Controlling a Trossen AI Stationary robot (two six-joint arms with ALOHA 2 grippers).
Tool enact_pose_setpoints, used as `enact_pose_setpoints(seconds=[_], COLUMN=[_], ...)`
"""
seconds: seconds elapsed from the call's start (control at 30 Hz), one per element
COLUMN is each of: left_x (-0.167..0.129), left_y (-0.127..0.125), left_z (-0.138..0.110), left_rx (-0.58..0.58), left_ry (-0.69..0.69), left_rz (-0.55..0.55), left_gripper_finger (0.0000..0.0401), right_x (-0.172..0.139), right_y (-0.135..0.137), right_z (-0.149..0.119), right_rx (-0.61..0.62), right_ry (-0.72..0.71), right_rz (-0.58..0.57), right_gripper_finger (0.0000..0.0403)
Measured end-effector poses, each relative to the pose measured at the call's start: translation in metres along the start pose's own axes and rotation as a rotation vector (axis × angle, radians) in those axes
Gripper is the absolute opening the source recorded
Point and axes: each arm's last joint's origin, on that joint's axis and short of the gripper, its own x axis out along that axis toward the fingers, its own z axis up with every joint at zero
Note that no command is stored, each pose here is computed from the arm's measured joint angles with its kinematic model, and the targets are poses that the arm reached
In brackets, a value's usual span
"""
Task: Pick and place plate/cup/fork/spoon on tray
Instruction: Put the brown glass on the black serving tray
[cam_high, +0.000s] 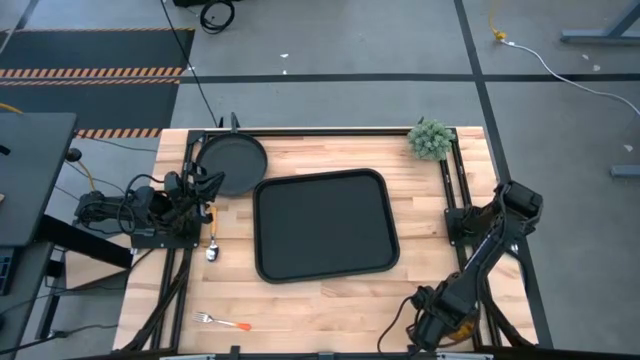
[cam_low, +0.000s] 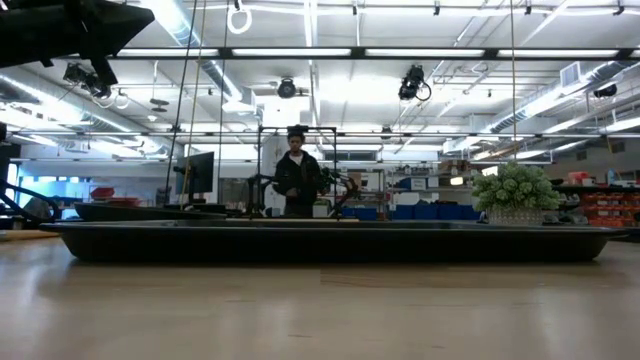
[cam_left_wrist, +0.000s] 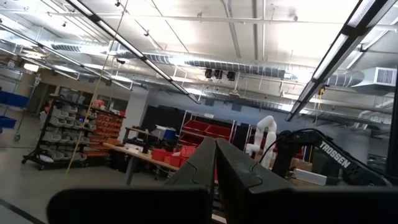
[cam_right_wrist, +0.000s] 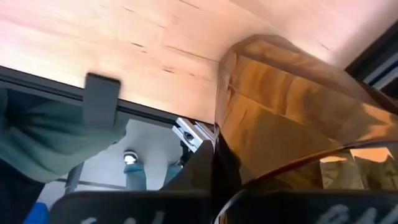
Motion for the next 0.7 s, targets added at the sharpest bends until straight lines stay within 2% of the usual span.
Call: enact_pose_setpoints(seconds=[0.1,0.2,0.37,0.53,0.7], left_x=[0.000,0.000,0.000,0.000,0.000], left_y=[0.000,0.000,0.000,0.000,0.000], left_z=[0.000,0.000,0.000,0.000,0.000], left_rx=[0.000,0.000,0.001,0.002,0.003], left_ry=[0.000,0.000,0.000,0.001,0.002], left_rz=[0.000,0.000,0.000,0.000,0.000], left_gripper_finger=[0.0020,0.0020,0.0020,0.0020,0.0020], right_x=[-0.006,-0.018,-0.053,-0.102,-0.140], right_y=[0.006,0.014,0.027,0.033,0.030], right_z=[0.006,0.012,0.025,0.042,0.070], right_rx=[-0.027,-0.063,-0.133,-0.241,-0.306], right_ry=[0.000,0.001,-0.058,-0.269,-0.513], right_rz=[0.021,0.046,0.075,0.071,-0.006], right_gripper_finger=[0.0025,0.0013,0.0013,0.0012,0.0013])
